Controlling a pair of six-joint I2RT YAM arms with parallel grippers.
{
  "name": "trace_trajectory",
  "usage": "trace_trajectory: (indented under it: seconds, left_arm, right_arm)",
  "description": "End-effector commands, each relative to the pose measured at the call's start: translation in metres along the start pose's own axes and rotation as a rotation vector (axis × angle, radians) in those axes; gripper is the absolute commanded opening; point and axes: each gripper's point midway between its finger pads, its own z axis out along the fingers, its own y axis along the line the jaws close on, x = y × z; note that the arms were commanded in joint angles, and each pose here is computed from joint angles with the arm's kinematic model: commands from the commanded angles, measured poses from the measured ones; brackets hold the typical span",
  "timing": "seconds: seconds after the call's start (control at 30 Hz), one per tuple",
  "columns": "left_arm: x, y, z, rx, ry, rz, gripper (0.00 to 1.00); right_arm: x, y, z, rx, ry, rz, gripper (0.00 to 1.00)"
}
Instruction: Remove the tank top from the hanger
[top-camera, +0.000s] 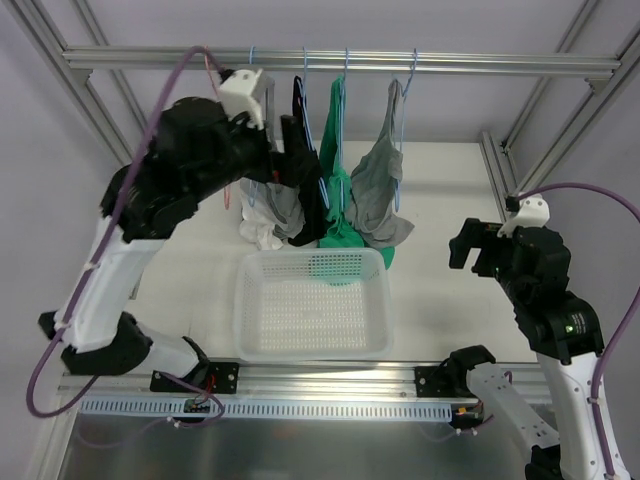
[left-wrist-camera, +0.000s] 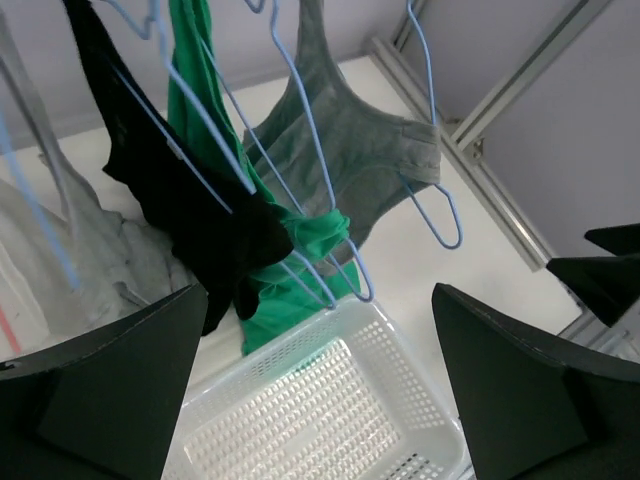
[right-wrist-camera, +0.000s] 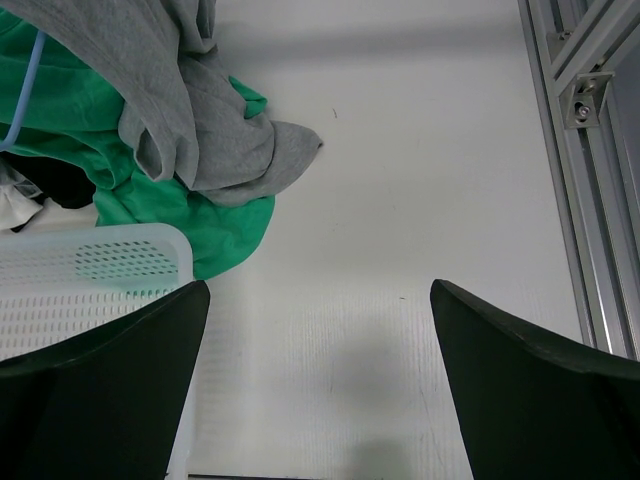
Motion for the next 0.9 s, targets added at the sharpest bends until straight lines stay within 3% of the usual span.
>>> trace_trajectory:
  seconds: [0.0, 0.1, 0.33, 0.5, 0.87]
  left_arm:
    - [-0.026, -0.012, 0.016, -0.077, -0.073, 0.069, 0.99]
    - [-0.024, -0.048, 0.080, -0.030, -0.063, 0.136, 0.99]
    - [-0.023, -0.084, 0.154, 0.076, -0.119, 0.187, 0.97]
    - [-0.035, -0.099, 0.193, 0.092, -0.246, 0.218, 0.91]
    - [0.009, -0.090, 0.261, 0.049, -0.199, 0.205, 0.73]
  right_arm:
    - [-0.009, -0.002, -0.016, -0.005, -0.046, 0.009, 0.99]
    - [-0.009, -0.010, -0.025, 0.024, -0.069, 0.012, 0.99]
    - [0.006, -0.008, -0.040, -0.020, -0.091, 0.040, 1.00]
    - [0.023, 0.000, -0.037, -0.071, -0.042, 0.042, 1.00]
    - [0.038, 0.005, -0.045, -0.118, -0.017, 0.034, 1.00]
